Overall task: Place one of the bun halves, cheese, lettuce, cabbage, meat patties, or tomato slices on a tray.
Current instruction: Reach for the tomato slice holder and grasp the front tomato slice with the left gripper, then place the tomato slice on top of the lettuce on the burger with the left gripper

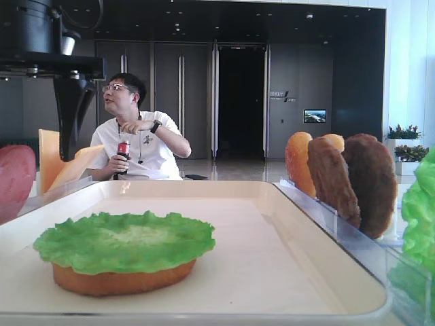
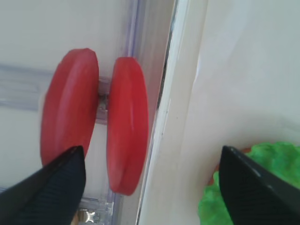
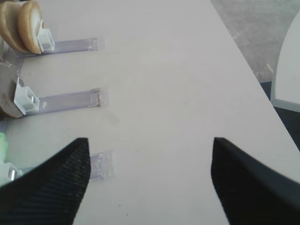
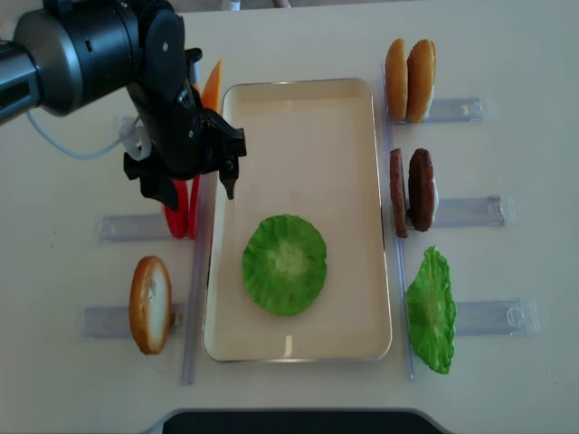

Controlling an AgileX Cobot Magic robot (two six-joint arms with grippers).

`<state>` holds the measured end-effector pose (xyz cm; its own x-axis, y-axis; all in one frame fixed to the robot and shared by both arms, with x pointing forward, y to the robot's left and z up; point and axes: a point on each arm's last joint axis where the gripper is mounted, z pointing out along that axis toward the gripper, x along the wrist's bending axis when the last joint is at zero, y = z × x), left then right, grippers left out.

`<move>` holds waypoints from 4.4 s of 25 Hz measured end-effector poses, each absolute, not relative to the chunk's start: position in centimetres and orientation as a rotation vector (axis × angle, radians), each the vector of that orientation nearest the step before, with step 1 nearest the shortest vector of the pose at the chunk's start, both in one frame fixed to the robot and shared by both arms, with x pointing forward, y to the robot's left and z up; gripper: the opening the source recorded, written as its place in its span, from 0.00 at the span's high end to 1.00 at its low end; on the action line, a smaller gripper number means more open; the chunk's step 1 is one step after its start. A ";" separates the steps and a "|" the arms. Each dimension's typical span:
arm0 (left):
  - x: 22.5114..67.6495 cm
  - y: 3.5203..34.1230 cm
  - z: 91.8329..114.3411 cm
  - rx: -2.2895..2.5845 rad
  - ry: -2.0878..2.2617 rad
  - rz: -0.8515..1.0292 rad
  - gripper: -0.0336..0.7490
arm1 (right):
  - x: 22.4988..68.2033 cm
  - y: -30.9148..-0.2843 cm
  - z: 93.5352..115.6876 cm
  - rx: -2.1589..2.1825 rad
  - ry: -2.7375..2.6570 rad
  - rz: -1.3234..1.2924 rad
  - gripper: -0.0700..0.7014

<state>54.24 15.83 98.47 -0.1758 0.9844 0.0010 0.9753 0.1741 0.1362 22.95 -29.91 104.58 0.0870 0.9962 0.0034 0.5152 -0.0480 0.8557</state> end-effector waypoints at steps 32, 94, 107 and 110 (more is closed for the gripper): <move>54.8 16.0 97.7 2.004 2.313 0.237 0.11 | 22.9 -29.9 104.6 1.656 1.515 0.858 0.21; 54.6 16.3 97.7 2.096 2.288 0.259 0.88 | 22.9 -29.9 104.6 1.656 1.515 0.858 0.21; 51.7 18.0 104.8 2.006 2.192 0.327 0.88 | 22.9 -29.9 104.6 1.656 1.515 0.858 0.21; 50.7 18.7 106.6 1.984 2.166 0.366 0.88 | 22.9 -29.9 104.6 1.656 1.515 0.858 0.21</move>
